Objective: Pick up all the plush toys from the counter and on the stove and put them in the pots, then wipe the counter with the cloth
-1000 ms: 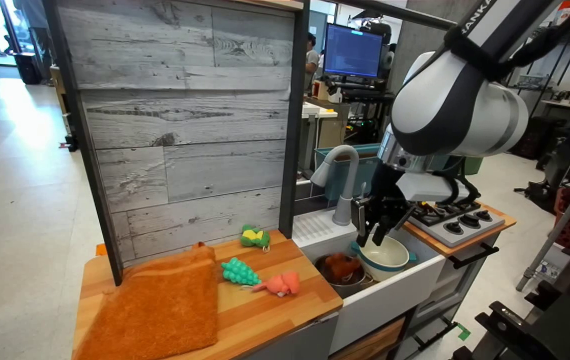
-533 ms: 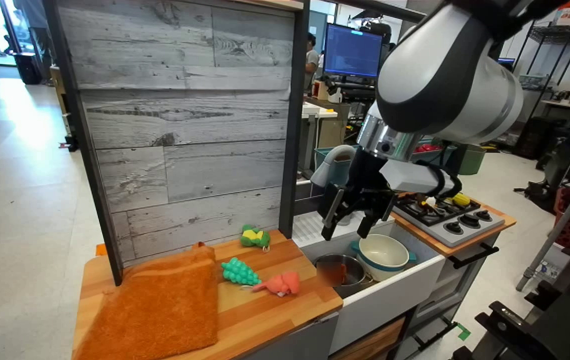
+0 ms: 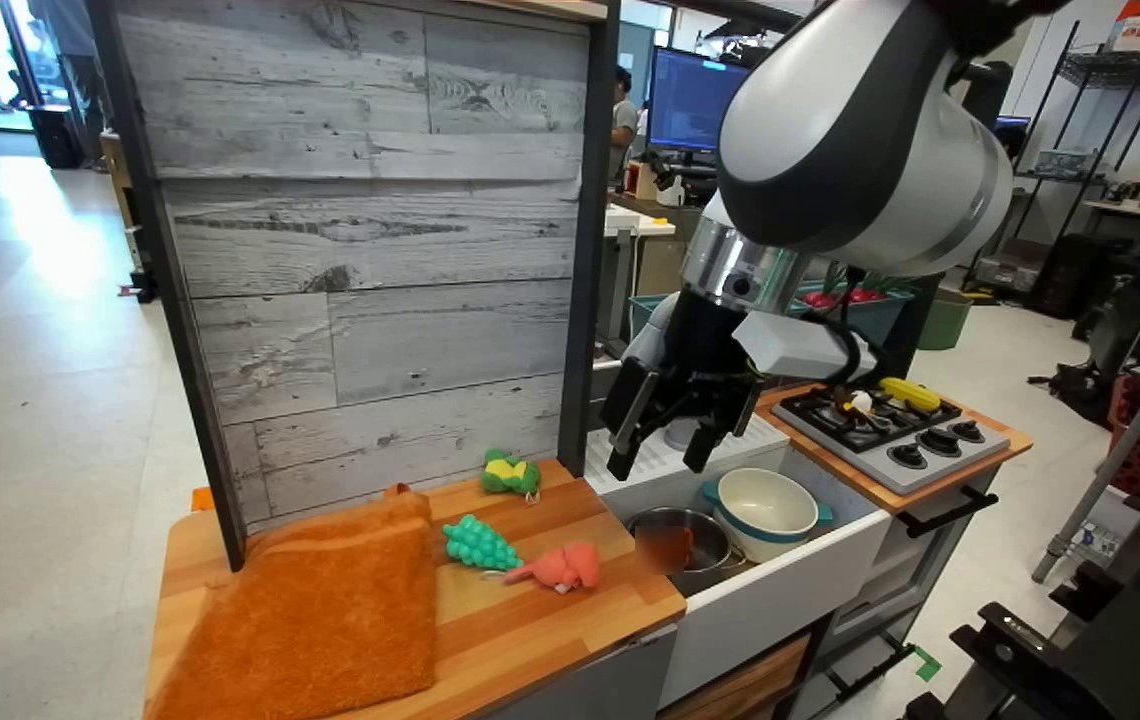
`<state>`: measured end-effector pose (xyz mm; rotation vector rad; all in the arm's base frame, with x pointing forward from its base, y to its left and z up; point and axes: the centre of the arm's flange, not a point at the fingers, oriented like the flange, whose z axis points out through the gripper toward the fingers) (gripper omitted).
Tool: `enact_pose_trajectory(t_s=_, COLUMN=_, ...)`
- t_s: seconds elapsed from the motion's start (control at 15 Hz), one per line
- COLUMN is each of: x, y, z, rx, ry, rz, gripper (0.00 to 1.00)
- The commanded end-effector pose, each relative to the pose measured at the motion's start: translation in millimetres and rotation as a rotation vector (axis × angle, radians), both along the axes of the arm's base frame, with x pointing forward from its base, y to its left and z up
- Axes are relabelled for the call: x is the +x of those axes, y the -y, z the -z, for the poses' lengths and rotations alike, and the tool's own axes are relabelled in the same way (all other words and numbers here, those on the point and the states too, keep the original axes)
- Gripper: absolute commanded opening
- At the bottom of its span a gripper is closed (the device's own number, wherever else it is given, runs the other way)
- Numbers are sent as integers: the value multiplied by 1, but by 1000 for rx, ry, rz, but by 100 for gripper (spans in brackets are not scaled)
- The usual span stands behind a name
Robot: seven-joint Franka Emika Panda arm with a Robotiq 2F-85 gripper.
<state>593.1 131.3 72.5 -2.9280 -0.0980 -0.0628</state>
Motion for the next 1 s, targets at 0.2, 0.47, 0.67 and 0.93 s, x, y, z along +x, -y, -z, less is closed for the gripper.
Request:
enact_pose_trajectory(t_s=0.2, x=3, y=0, z=3, rx=-5, ry=22, rz=-16, gripper=100)
enact_pose_trajectory(t_s=0.47, x=19, y=-17, z=33, rx=-19, ry=-21, rz=-74, gripper=100)
enact_pose_trajectory(t_s=0.67, x=25, y=-32, z=59, rx=-21, ry=-68, rz=-104, gripper=100)
enact_pose_trajectory(t_s=0.93, x=32, y=-48, z=79, rx=1, ry=-63, rz=-130, gripper=100)
